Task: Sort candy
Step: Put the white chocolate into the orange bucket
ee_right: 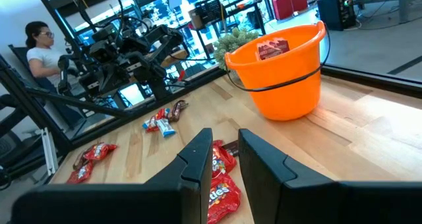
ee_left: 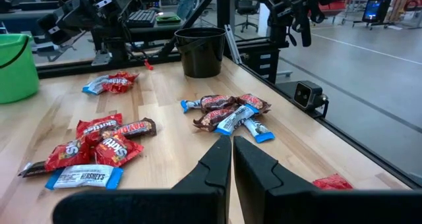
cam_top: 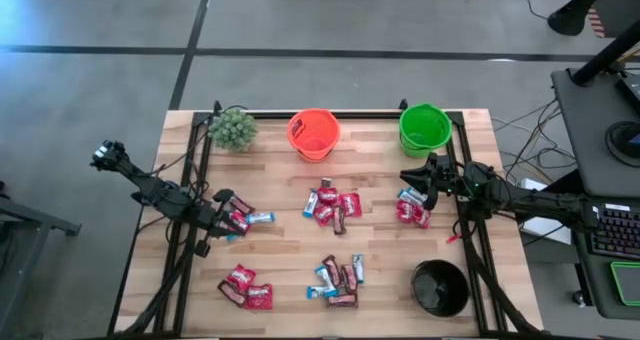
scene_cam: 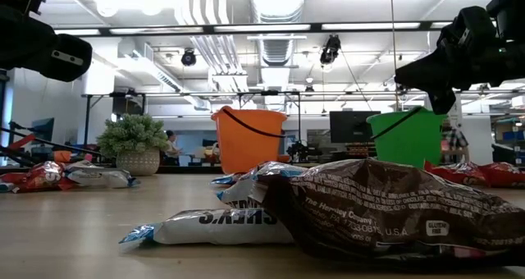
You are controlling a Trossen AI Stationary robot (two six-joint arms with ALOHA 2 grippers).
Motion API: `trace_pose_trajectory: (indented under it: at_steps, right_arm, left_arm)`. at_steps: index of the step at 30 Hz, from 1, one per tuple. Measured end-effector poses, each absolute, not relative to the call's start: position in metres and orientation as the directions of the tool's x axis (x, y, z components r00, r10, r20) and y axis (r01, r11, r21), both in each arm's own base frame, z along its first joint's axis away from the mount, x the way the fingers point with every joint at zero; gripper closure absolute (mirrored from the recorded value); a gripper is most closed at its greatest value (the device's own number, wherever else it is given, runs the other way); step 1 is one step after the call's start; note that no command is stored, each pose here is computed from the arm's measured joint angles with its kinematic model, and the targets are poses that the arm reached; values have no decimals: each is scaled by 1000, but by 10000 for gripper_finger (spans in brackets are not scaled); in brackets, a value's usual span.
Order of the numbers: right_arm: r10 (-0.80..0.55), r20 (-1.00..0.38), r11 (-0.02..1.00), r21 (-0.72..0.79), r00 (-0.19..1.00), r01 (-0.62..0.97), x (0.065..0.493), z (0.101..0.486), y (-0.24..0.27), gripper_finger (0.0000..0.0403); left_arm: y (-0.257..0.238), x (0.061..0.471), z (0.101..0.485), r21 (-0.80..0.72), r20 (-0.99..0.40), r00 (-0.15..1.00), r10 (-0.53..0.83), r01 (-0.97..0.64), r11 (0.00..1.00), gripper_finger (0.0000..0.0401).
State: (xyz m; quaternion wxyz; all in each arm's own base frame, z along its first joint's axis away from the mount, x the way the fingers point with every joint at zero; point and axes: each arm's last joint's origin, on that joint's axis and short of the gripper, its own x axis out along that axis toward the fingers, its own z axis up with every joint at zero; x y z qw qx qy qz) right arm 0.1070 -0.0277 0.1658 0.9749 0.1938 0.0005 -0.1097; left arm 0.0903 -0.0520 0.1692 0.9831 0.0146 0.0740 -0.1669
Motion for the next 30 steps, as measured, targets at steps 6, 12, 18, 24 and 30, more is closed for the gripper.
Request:
trace_pose_trajectory:
  at_steps: [6, 12, 18, 24, 30]
  right_arm:
    - [-214, -43, 901, 378, 976, 214, 107, 166, -28, 337]
    - [-214, -43, 901, 378, 976, 214, 107, 166, -28, 337]
    - [-214, -43, 901, 378, 976, 214, 107, 166, -28, 337]
    - [-214, -43, 901, 378, 976, 214, 107, 166, -28, 337]
    - [-214, -43, 901, 378, 976, 214, 107, 166, -28, 337]
  left_arm:
    - [-52, 90, 169, -5, -150, 933, -326, 329, 944, 401]
    - [-52, 90, 170, -8, -144, 934, -327, 329, 944, 401]
    - [-52, 90, 170, -8, -144, 934, -327, 329, 944, 401]
    - [-52, 90, 170, -8, -143, 935, -325, 328, 945, 401]
    - [-52, 90, 170, 1, -144, 935, -325, 328, 945, 401]
